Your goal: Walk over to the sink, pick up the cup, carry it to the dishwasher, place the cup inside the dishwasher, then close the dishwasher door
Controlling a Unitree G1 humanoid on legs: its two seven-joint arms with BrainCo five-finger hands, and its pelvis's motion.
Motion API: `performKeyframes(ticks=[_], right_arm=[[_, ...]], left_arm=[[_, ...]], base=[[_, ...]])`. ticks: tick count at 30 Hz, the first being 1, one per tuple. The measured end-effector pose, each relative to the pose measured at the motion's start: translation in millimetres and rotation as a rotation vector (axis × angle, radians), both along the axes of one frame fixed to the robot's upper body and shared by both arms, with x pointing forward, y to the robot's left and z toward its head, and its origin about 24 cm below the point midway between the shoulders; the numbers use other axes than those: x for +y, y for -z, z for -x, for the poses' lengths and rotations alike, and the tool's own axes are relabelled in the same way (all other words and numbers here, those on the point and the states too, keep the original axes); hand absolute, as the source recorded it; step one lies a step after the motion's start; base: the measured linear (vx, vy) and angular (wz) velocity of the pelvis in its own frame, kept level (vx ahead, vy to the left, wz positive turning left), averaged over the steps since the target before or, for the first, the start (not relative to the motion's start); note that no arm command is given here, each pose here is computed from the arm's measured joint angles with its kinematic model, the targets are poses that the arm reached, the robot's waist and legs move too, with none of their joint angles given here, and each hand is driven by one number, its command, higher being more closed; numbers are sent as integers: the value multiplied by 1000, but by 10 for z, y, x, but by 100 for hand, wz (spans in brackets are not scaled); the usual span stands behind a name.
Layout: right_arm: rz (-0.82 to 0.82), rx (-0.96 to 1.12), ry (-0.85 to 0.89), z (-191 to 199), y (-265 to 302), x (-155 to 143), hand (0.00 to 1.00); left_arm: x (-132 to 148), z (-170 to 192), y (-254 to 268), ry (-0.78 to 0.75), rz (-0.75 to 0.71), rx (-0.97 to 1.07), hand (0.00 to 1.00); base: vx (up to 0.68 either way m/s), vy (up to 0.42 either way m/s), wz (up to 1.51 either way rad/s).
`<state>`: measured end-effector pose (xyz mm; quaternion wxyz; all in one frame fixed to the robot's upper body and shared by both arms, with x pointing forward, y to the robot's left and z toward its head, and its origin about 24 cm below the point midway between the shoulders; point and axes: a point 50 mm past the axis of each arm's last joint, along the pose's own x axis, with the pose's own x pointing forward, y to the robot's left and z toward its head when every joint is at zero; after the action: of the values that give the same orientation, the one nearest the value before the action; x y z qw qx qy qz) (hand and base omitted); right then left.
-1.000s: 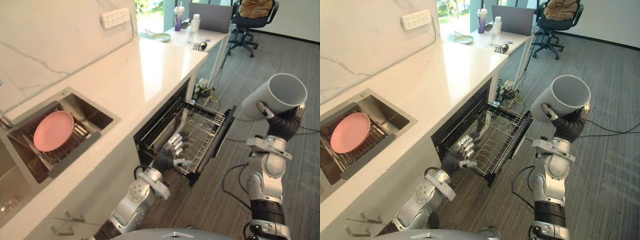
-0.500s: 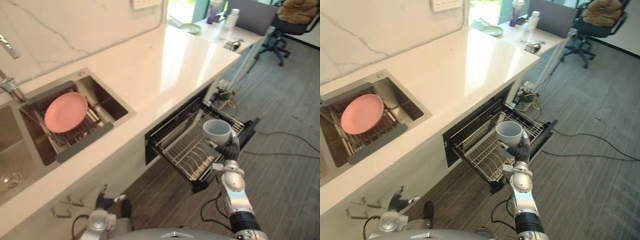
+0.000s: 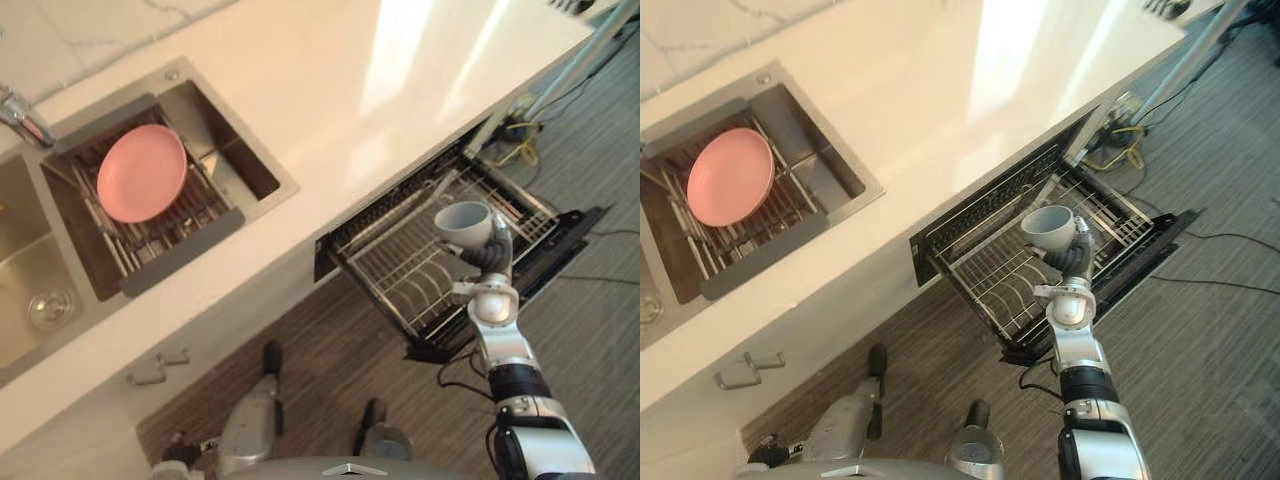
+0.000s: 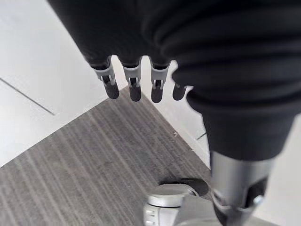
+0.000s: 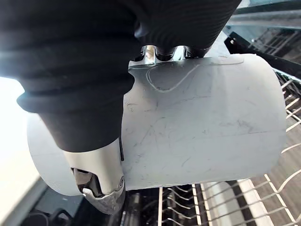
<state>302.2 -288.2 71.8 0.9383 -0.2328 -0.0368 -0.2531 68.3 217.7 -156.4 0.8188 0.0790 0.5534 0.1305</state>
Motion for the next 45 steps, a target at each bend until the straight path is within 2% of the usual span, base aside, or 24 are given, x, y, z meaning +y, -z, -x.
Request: performKeyframes(ticks=[7,11,17,23,26,27,38,42,45], right_arm=[[22,-5,24,-16,-89,-137,100],[-40,40,13,-53,-39,-212,100],[-79,164,-79,-218,52,-133,100],[-118,209,-53,-322,43,-173,100],[-150,164,-53,-421,-115,-163,100],[-160,152,-54,-454,-167,-154,0],[-204,165,-13,-639,-444,-146,0],[-250,114,10,-649,-485,-142,0],[-320,-10,57,-604,-488,-120,0]], left_arm=[[-123,42,25,-28,60,-9,0],[-122,54,29,-62,79,-8,0],[-137,56,35,-49,82,0,0],[-209,71,59,-11,91,22,0],[-251,111,79,8,94,45,0],[-258,109,79,20,92,45,0],[-311,124,82,60,-13,48,0],[-327,70,60,45,-39,10,0],[-318,31,43,37,-48,-13,0]], base=[[-77,5,20],[-39,2,17],[-1,-3,11],[14,-28,22],[6,-39,9],[-13,-42,14],[-8,-50,8],[12,-30,6],[-11,-24,8]])
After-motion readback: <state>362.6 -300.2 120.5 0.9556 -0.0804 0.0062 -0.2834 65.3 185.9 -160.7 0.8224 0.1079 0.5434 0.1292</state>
